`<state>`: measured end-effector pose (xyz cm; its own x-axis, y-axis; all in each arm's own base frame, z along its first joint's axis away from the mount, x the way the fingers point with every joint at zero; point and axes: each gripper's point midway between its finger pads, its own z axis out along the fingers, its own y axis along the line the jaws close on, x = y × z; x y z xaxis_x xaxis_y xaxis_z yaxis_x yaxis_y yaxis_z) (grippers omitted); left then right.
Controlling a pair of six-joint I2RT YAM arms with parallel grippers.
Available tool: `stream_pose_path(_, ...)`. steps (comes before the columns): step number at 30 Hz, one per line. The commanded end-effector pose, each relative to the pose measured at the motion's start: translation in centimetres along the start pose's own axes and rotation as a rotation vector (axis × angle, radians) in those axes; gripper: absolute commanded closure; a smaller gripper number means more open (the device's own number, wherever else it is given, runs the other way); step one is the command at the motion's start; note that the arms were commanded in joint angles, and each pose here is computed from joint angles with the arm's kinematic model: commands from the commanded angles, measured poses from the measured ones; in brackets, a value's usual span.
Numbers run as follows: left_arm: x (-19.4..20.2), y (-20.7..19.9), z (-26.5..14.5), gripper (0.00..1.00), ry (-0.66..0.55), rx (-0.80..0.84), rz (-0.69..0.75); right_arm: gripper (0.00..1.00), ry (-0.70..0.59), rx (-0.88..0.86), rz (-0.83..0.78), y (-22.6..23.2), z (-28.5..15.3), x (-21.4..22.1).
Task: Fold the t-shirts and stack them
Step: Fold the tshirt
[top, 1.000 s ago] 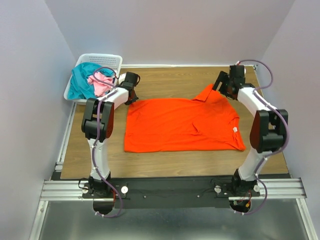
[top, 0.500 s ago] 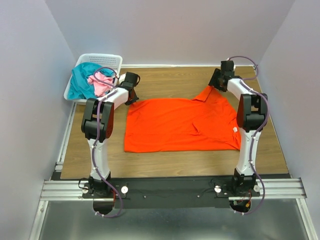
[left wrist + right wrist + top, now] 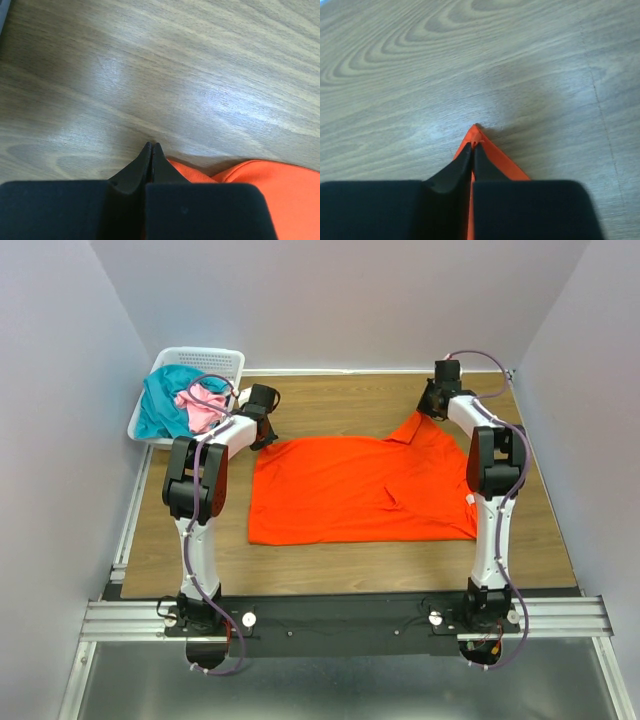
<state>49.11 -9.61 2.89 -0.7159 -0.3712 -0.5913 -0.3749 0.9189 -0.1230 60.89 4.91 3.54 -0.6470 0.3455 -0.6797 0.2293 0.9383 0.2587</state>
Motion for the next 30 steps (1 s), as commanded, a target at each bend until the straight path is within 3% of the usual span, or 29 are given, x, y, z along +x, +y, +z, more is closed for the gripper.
stream_pose_path(1,-0.9,-0.7,-1.4,1.0,-0.019,0.033,0.003,0.99,-0.033,-0.008,-0.022,1.4,-1.3,-1.2)
stream_pose_path(13,-1.2,-0.2,-4.4,1.0,-0.064,0.054,-0.019,0.99,-0.107,0.089,0.066,-0.4,-11.0,-1.6)
stream_pose_path(30,1.8,2.4,-8.9,1.0,-0.095,0.074,-0.068,0.99,-0.125,0.167,0.142,-5.0,-23.7,4.1)
